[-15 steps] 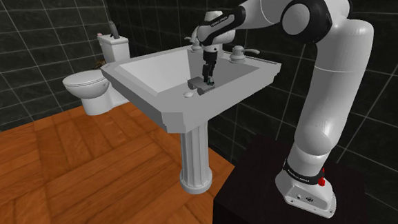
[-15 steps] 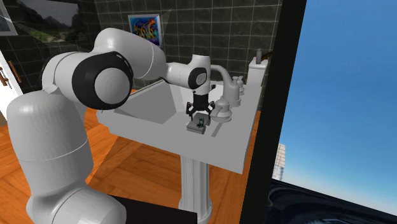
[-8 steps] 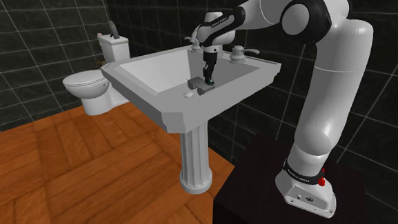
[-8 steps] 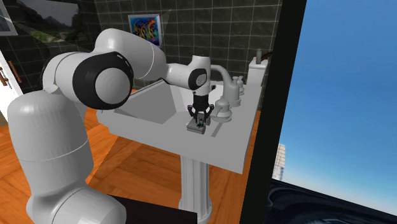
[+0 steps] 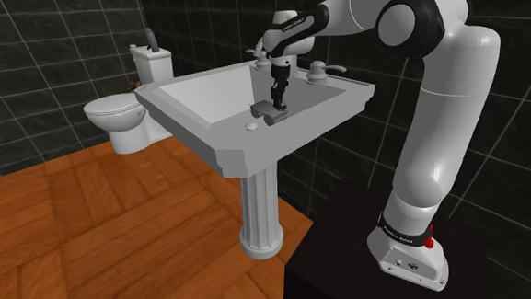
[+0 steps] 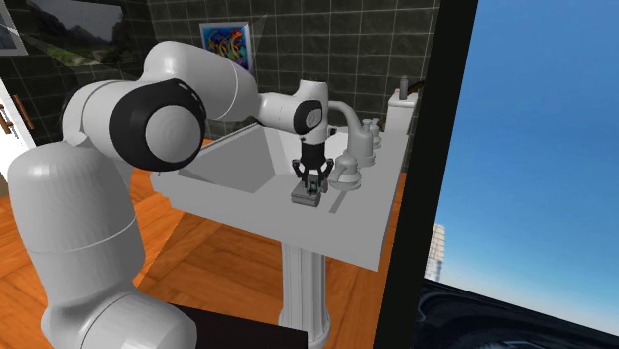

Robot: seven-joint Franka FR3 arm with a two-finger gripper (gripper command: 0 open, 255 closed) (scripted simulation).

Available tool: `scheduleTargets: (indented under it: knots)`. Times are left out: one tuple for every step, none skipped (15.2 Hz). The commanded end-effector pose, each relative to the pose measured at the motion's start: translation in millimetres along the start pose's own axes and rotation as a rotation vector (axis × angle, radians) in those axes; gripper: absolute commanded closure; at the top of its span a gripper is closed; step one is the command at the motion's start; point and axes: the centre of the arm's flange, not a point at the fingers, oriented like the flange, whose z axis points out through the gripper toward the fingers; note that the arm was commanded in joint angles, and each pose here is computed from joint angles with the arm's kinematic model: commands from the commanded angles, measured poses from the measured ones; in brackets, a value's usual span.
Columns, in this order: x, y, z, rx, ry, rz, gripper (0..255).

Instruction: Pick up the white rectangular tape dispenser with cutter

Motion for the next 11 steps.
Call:
scheduleTargets:
  knots:
    - [1,1,-10,0.0,0.001,0.0,255]
    - [1,1,-16,0.0,0.001,0.0,255]
    - [2,1,-21,0.0,0.001,0.0,255]
    - [2,1,-26,0.0,0.001,0.0,255]
    - [3,1,-31,0.0,0.001,0.0,255]
    - [3,1,-37,0.0,0.001,0.0,255]
    - [3,1,-42,0.0,0.001,0.0,255]
    - [4,1,-47,0.0,0.001,0.0,255]
    - [4,1,-52,0.0,0.001,0.0,255]
    - [5,1,-58,0.0,0.001,0.0,255]
    - [5,1,-63,0.0,0.001,0.0,255]
